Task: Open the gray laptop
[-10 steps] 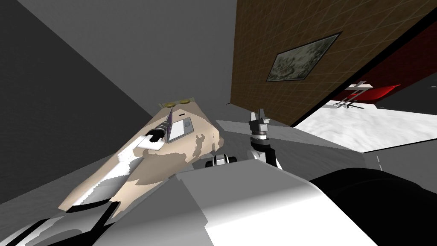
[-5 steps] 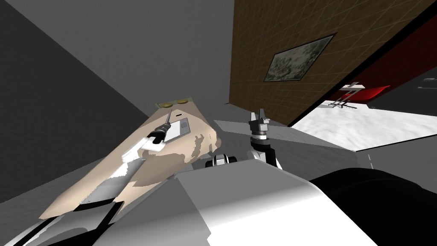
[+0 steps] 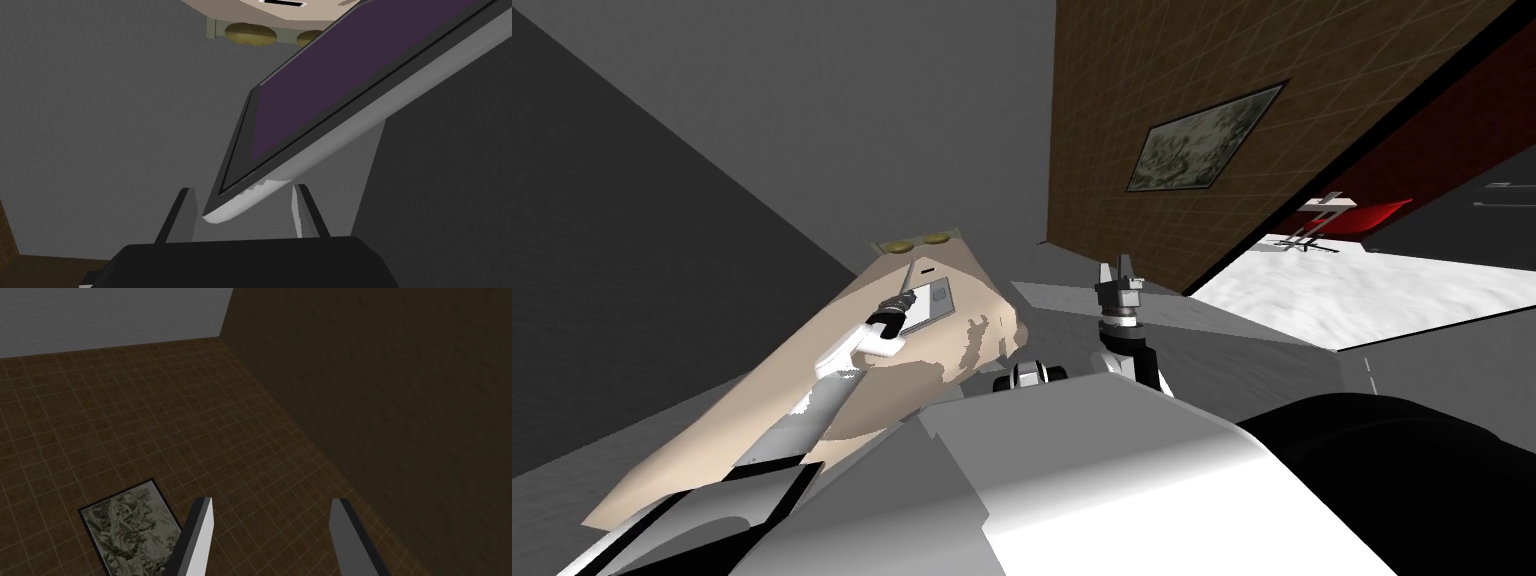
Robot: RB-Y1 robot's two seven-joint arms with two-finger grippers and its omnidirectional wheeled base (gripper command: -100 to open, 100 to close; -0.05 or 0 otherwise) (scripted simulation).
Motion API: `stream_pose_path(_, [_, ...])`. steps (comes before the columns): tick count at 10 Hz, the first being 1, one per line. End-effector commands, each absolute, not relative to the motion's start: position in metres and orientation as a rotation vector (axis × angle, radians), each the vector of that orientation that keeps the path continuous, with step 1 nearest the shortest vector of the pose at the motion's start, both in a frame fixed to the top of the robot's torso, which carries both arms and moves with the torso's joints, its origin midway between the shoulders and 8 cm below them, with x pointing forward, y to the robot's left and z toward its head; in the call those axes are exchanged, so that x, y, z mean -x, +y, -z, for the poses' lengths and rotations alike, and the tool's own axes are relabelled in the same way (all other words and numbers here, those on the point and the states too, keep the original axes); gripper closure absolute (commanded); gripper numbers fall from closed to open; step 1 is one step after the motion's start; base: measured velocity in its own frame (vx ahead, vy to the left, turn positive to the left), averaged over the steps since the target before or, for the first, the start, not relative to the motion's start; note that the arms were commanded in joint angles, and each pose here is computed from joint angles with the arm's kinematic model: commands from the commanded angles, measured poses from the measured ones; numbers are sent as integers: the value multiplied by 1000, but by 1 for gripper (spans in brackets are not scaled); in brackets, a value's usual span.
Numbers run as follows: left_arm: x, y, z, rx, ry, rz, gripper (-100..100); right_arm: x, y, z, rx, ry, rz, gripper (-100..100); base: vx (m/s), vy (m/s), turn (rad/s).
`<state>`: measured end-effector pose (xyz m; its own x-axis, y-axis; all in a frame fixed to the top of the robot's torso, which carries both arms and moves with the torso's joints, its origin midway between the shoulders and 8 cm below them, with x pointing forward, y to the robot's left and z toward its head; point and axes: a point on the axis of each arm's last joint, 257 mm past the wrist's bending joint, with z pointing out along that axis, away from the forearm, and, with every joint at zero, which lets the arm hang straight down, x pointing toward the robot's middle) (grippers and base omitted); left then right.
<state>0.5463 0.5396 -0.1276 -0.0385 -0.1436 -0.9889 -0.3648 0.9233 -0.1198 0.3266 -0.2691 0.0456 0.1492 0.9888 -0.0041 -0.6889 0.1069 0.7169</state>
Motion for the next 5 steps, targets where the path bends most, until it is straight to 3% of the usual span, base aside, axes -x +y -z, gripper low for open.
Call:
stream_pose_path(1, [-543, 545, 146, 381, 1632, -233, 100, -327, -269, -46, -655, 569, -1338, 0, 5, -28, -14])
stream_pose_path(5, [-543, 546, 169, 329, 1657, -301, 100, -327, -269, -46, -655, 569, -1338, 0, 7, -31, -17])
